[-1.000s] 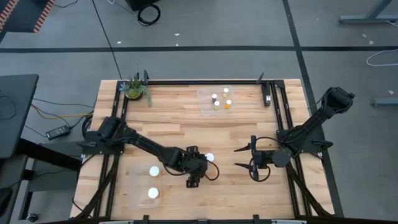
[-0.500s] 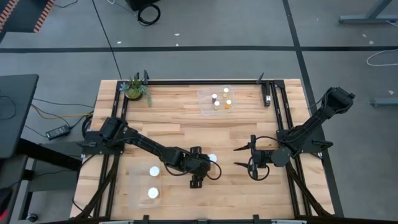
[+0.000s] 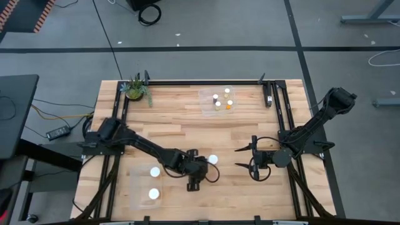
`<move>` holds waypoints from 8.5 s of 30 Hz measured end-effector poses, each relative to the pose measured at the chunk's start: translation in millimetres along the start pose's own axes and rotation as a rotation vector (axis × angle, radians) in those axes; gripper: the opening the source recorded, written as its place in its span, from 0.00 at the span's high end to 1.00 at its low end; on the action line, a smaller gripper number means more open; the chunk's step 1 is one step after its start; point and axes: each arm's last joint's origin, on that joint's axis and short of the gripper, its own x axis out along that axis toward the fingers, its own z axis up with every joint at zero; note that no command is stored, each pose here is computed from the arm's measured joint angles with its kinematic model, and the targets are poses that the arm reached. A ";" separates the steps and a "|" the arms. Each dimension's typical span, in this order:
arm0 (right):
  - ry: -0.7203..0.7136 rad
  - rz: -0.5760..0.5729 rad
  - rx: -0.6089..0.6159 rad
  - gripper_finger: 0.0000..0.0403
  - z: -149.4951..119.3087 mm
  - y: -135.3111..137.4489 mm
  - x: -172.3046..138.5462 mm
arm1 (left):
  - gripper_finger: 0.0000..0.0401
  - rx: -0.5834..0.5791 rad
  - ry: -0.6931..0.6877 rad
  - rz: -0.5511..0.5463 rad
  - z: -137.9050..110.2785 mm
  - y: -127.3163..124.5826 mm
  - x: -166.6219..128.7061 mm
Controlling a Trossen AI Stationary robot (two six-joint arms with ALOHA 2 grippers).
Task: Pick and place medicine bottles into bin by pill shape (circle, oval)
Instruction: Put the big orange pill bottle into the bottom transparent bin
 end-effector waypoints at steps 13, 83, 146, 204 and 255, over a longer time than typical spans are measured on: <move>0.003 0.000 0.005 0.35 -0.3 0.0 0.0 | 0.47 -0.134 0.183 -0.040 -31.2 -36.8 -53.8; 0.001 0.000 0.013 0.35 0.0 -0.6 0.6 | 0.29 -0.681 0.408 0.120 -167.3 -83.6 -129.6; 0.004 -0.002 0.004 0.35 -0.2 -2.7 2.3 | 0.13 -0.049 0.061 -0.056 57.1 72.9 21.3; 0.012 -0.007 0.016 0.35 -1.1 -3.6 3.0 | 0.46 -0.002 0.264 0.030 18.1 1.0 -30.7; 0.008 -0.010 0.027 0.35 -0.6 -4.0 3.3 | 0.47 -0.349 0.104 0.526 -127.6 -108.0 -172.9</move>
